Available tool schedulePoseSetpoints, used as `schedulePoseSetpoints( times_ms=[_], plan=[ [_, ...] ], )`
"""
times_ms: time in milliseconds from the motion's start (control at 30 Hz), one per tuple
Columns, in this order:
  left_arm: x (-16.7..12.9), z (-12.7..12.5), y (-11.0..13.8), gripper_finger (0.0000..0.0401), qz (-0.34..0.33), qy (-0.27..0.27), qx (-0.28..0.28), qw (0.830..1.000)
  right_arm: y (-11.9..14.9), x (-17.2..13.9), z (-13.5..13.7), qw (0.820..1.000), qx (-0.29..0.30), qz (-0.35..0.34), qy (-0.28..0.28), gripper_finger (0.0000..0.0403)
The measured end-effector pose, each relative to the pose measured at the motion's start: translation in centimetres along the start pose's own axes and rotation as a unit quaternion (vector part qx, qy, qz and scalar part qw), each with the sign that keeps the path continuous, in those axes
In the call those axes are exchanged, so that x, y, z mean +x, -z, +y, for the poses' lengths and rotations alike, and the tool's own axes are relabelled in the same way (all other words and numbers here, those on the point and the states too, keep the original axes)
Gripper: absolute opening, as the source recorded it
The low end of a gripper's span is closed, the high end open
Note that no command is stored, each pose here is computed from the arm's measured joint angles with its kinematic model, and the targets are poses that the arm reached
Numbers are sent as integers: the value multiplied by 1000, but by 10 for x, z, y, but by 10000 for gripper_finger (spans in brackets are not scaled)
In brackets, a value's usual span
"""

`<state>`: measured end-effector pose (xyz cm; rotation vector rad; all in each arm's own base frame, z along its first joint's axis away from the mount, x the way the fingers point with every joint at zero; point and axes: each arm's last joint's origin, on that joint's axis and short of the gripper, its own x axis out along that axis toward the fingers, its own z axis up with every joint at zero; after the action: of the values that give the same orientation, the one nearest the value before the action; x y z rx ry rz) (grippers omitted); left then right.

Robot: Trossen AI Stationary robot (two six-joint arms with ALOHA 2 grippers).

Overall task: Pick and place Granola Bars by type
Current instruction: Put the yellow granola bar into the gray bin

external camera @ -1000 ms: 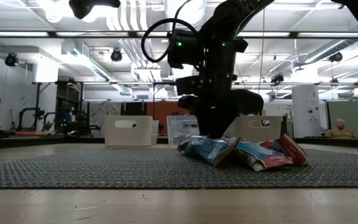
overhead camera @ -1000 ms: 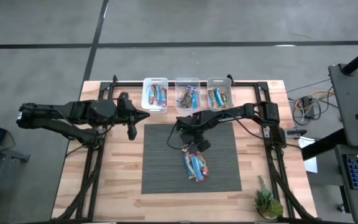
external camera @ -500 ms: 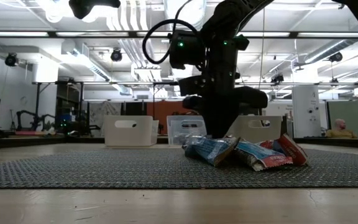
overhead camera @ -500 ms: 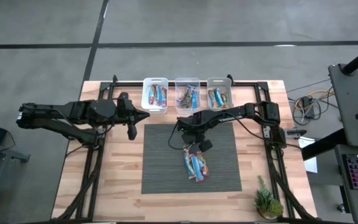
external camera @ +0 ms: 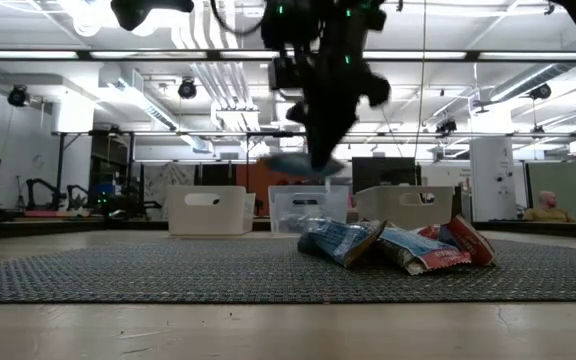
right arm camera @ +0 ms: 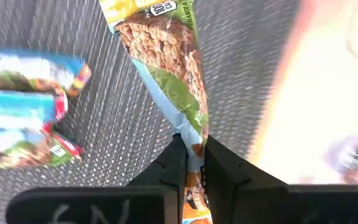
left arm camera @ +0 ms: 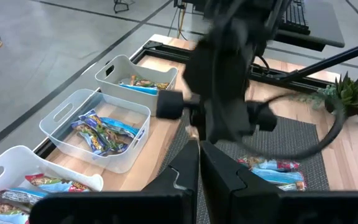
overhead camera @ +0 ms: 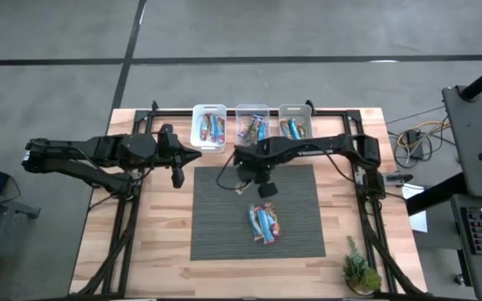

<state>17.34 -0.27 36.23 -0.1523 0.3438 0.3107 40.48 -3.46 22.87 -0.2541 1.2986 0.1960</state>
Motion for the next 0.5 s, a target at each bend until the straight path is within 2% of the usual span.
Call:
schedulePoseSetpoints(
  times_ms=[133,333,500],
  plan=[
    [0,0,0,0,-1,0,0,1000,-5,-40,-8,998,52,-42,17,33],
    [0,0,0,0,-2,0,1,1000,3,-103,-20,983,138,-114,42,33],
    [0,0,0,0,-1,1,1,1000,15,-146,-24,971,175,-156,56,33]
  ],
)
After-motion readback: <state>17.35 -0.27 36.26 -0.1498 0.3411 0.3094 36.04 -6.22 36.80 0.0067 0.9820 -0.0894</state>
